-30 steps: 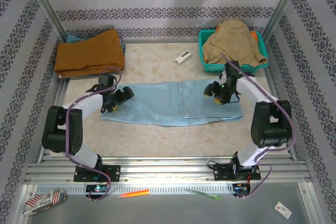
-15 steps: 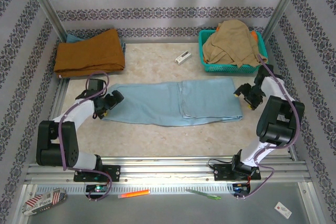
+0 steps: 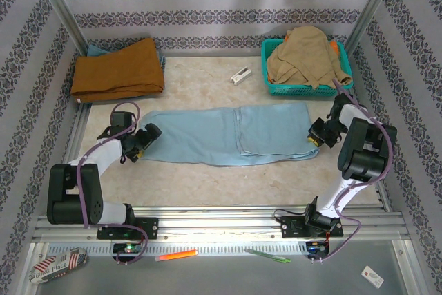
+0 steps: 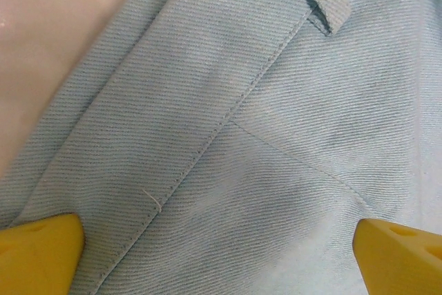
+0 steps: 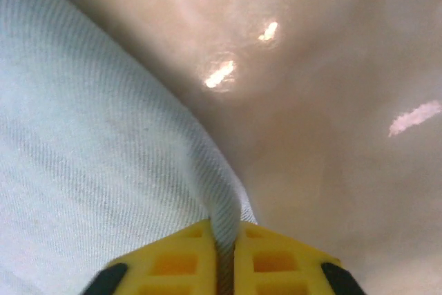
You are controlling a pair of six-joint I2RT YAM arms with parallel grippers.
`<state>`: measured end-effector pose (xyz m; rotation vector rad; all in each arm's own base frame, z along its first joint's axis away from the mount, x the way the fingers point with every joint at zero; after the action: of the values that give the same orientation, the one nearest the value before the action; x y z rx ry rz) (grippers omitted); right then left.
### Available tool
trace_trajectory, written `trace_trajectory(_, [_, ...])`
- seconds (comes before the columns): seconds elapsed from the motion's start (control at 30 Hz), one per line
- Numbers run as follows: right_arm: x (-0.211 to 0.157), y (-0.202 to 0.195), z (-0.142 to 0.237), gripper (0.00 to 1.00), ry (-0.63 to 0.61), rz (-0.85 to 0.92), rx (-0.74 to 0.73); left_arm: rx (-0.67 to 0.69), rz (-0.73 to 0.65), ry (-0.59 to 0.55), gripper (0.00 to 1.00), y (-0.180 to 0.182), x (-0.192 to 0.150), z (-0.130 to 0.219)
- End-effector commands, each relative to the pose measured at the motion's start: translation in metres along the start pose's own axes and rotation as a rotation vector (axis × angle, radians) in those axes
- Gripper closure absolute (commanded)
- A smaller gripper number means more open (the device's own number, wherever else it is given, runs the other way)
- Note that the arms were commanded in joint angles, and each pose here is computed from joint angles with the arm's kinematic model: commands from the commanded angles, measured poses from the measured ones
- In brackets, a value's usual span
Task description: Fold and stack the trousers
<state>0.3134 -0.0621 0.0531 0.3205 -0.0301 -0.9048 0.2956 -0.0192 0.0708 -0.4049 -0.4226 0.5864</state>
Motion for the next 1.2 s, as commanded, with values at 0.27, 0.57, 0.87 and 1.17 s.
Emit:
trace_trajectory(0.27, [-0.014, 0.052, 0.097, 1.0, -0.208, 0.203, 0.001, 0.056, 0.0, -0.086, 0.0, 0.013, -0.004, 0.025])
trace_trajectory(0.57, [-0.018, 0.076, 0.163, 1.0, -0.342, 0.274, 0.026, 0.042, -0.015, -0.103, 0.0, 0.014, -0.007, 0.026])
trace_trajectory(0.87, [-0.076, 0.138, 0.186, 1.0, -0.362, 0.54, 0.016, -0.021, 0.001, 0.059, 0.01, 0.017, -0.032, -0.027])
trace_trajectory(1.17, [-0.191, 0.232, 0.189, 1.0, -0.34, 0.83, 0.115, -0.128, -0.032, 0.086, 0.38, 0.006, -0.052, -0.031])
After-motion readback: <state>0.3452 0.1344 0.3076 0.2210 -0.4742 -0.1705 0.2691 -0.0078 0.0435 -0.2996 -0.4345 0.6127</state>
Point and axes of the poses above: each hand's point on the last joint's axis, 136 mm out from that joint toward the fingers, its own z axis back along the fingers, its own y axis along the line the jaws close on, x = y × z, the point moved 3 cm from there along z, back along the fingers, and after that the axes turned 9 degrees about -z, right-handed, at the moved point
